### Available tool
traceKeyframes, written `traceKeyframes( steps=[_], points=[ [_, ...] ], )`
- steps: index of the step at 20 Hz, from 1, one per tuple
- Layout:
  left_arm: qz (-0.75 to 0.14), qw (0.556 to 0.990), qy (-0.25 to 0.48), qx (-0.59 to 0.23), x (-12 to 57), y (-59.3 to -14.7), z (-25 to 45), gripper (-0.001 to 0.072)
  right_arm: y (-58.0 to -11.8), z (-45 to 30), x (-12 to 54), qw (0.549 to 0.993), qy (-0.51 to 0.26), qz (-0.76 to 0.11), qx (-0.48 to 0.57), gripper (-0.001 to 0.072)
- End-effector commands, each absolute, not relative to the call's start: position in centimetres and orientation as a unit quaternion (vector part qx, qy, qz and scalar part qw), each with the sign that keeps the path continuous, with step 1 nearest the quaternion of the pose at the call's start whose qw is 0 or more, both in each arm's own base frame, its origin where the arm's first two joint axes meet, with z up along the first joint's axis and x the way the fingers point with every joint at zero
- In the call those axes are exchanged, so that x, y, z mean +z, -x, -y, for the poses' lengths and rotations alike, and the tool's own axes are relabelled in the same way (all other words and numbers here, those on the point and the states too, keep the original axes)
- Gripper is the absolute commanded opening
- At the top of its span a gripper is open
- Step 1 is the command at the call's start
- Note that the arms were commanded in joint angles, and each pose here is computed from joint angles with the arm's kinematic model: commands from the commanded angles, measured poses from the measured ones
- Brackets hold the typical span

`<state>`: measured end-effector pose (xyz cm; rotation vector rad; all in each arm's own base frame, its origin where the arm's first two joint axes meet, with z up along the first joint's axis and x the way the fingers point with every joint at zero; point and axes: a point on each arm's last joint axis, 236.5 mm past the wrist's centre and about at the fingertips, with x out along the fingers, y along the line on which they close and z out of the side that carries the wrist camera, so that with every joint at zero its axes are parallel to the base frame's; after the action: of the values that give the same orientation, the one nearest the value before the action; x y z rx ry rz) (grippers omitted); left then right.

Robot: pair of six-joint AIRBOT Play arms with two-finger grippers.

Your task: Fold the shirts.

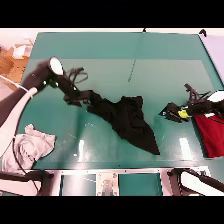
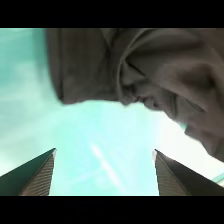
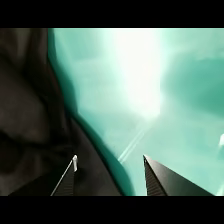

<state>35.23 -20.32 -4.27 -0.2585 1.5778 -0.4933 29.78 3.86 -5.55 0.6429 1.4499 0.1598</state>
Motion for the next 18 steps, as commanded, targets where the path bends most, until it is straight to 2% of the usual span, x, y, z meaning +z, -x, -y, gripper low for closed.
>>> traceKeyframes(
  steps=[1,4,7,8,10,11,14,15,18],
  points=[
    [-0.663,0.689,0.206,-0.208,-8.9,-36.4,21.5,0.0679,-31.3,-6.8,-7.7,0.678,-0.324,-0.648,0.122,0.0489],
    [-0.633,0.693,0.261,-0.227,-9.7,-38.6,23.6,0.0677,-32.9,-9.6,-8.9,0.674,-0.341,-0.638,0.151,0.0489],
    [-0.604,0.698,0.299,-0.241,-9.5,-40.2,24.9,0.0519,-34.6,-13.0,-9.0,0.665,-0.344,-0.634,0.193,0.0490],
    [-0.596,0.702,0.304,-0.242,-9.3,-40.6,25.0,0.0418,-35.2,-14.1,-8.8,0.665,-0.340,-0.632,0.206,0.0489],
    [-0.592,0.703,0.310,-0.243,-9.1,-40.8,25.2,0.0027,-36.1,-16.2,-8.4,0.667,-0.316,-0.633,0.231,0.0487],
    [-0.592,0.701,0.314,-0.244,-8.9,-40.8,25.3,0.0021,-36.4,-16.8,-8.0,0.671,-0.308,-0.631,0.239,0.0445],
    [-0.583,0.704,0.296,-0.278,-6.9,-41.2,26.0,0.0020,-37.7,-17.1,-6.1,0.678,-0.301,-0.619,0.259,0.0058],
    [-0.580,0.703,0.283,-0.298,-5.6,-41.4,26.4,0.0020,-38.1,-16.7,-5.2,0.677,-0.303,-0.616,0.266,0.0019],
    [-0.566,0.724,0.210,-0.334,-0.3,-42.7,26.1,0.0020,-39.5,-14.6,-1.2,0.680,-0.308,-0.599,0.291,0.0017]
  ],
)
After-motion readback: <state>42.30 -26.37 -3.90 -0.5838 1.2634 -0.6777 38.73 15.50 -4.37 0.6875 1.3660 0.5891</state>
